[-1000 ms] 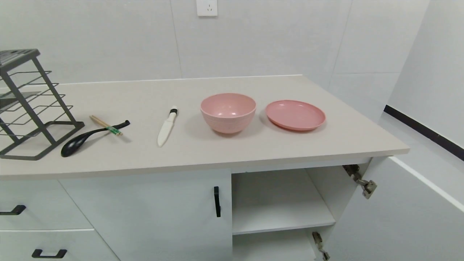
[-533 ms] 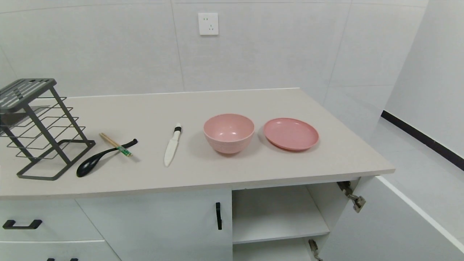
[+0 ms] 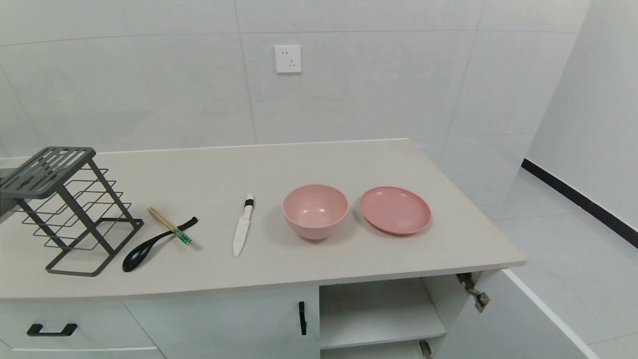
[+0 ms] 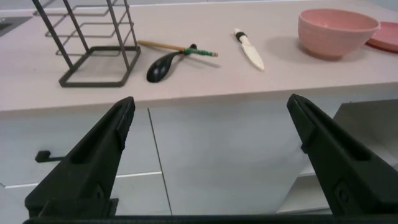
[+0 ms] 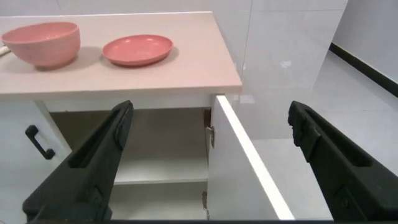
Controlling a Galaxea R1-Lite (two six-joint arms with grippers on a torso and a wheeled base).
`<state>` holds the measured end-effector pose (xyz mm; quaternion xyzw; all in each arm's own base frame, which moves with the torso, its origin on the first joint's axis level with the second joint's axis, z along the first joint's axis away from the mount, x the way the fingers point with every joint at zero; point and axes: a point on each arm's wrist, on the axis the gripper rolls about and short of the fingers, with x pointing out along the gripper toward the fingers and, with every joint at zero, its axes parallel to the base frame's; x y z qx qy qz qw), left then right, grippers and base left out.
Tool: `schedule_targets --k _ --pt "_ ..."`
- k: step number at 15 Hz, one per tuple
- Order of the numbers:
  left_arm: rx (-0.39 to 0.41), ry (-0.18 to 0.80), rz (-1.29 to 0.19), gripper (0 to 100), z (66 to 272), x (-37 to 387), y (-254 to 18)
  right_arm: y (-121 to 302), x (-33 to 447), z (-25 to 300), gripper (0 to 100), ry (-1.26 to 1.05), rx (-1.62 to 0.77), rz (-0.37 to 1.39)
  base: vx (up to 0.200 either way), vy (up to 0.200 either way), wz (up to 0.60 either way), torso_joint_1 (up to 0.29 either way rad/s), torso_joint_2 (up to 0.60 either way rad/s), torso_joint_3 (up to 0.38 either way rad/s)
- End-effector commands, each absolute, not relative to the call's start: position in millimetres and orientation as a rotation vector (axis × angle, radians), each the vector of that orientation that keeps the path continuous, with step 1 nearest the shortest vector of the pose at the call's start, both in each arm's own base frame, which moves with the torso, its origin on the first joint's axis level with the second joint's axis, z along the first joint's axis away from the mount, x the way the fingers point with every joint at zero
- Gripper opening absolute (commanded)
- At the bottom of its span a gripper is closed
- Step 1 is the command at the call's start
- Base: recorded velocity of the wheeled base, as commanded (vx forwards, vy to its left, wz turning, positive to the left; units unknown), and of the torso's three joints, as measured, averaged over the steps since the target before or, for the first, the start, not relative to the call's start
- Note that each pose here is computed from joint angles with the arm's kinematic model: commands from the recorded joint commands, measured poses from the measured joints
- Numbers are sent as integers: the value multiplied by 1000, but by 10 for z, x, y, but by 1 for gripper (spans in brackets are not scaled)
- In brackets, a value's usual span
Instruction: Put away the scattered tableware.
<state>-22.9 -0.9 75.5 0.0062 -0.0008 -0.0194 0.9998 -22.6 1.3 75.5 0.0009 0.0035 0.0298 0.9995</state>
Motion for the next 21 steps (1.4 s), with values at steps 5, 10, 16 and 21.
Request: schedule_targets --k 5,10,16,21 --pt "12 0 -38 100 755 -228 -9 12 -224 753 100 9 2 61 160 0 0 112 -197 -90" --pt "12 0 -38 100 755 -228 -9 12 -224 753 100 9 0 61 0 0 0 11 0 -4" --pt "12 0 -38 100 755 -228 -9 12 -225 757 100 8 2 61 0 0 0 184 -366 -178" --pt "12 0 -41 100 755 -228 -10 12 -224 753 100 9 2 61 0 0 0 110 -227 -102"
